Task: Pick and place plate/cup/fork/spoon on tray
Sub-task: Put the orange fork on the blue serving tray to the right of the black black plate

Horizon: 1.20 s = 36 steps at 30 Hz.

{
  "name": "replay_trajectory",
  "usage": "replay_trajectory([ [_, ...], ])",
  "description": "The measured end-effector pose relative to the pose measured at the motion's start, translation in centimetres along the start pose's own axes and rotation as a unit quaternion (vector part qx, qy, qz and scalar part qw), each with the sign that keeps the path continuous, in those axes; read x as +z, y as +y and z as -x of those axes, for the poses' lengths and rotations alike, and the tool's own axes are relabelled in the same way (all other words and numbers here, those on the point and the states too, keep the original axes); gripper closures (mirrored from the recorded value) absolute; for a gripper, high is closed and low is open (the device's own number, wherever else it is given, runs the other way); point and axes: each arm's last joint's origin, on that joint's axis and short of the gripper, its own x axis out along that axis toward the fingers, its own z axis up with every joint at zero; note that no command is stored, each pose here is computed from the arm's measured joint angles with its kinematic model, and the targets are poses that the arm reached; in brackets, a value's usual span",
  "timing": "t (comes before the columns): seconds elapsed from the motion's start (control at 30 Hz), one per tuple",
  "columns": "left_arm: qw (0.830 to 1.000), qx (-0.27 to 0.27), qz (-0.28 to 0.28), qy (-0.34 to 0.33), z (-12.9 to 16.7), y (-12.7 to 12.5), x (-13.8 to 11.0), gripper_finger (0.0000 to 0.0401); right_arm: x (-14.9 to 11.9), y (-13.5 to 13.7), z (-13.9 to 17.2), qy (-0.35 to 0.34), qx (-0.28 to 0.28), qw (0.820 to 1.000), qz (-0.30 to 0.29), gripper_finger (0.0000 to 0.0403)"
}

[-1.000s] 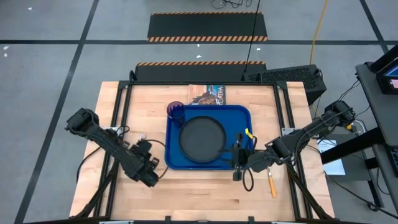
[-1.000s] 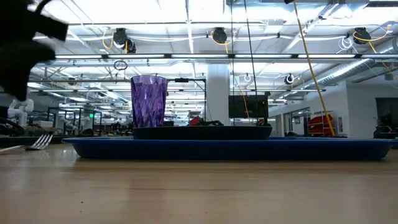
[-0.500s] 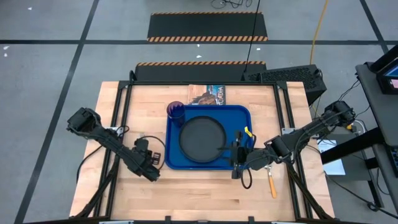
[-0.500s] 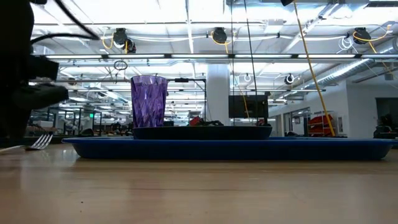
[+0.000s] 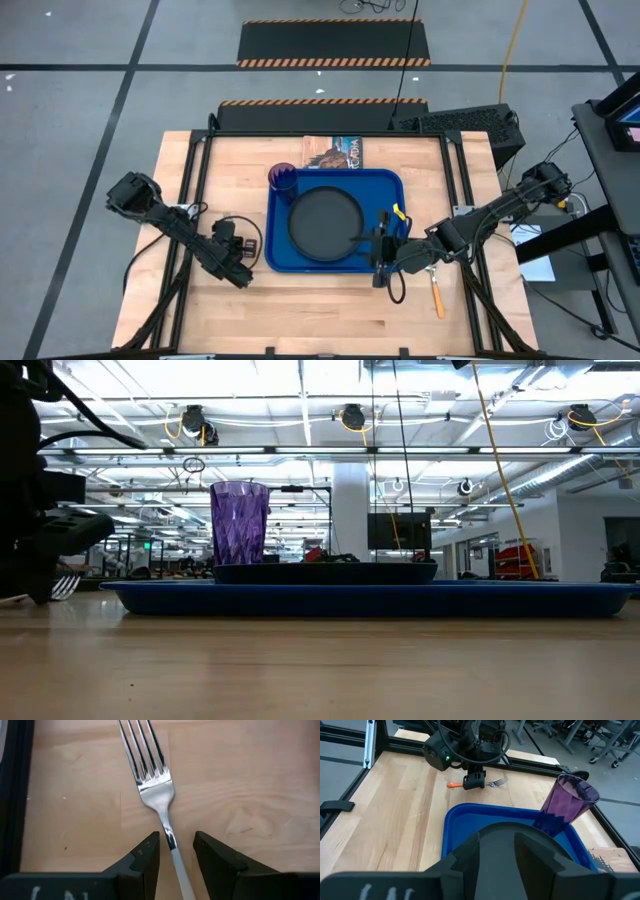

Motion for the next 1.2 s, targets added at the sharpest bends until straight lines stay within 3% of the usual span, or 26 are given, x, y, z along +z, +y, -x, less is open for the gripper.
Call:
replay_trajectory([
  [0.23,1.000,-0.004,-0.004,-0.007,-0.1,0.0,0.0,0.0283,0.0,0.0,0.0,0.000,0.000,1.000,0.000,0.0287],
  [0.47,0.999,-0.008,-0.041,-0.007,-0.1,-0.1,0.0,0.0385,0.0,0.0,0.0,0.000,0.000,1.000,0.000,0.0287],
  [0.67,0.998,-0.007,-0.056,-0.008,-0.1,-0.1,0.0,0.0376,0.0,0.0,0.0,0.000,0.000,1.000,0.000,0.0287],
  [0.93,0.991,-0.005,-0.137,0.005,0.9,-0.7,0.0,0.0387,0.0,0.0,0.0,0.000,0.000,1.000,0.000,0.0287],
  [1.2,0.981,-0.011,-0.195,0.006,3.9,-2.1,0.4,0.0389,0.0,0.0,0.0,0.000,0.000,1.000,0.000,0.0287],
])
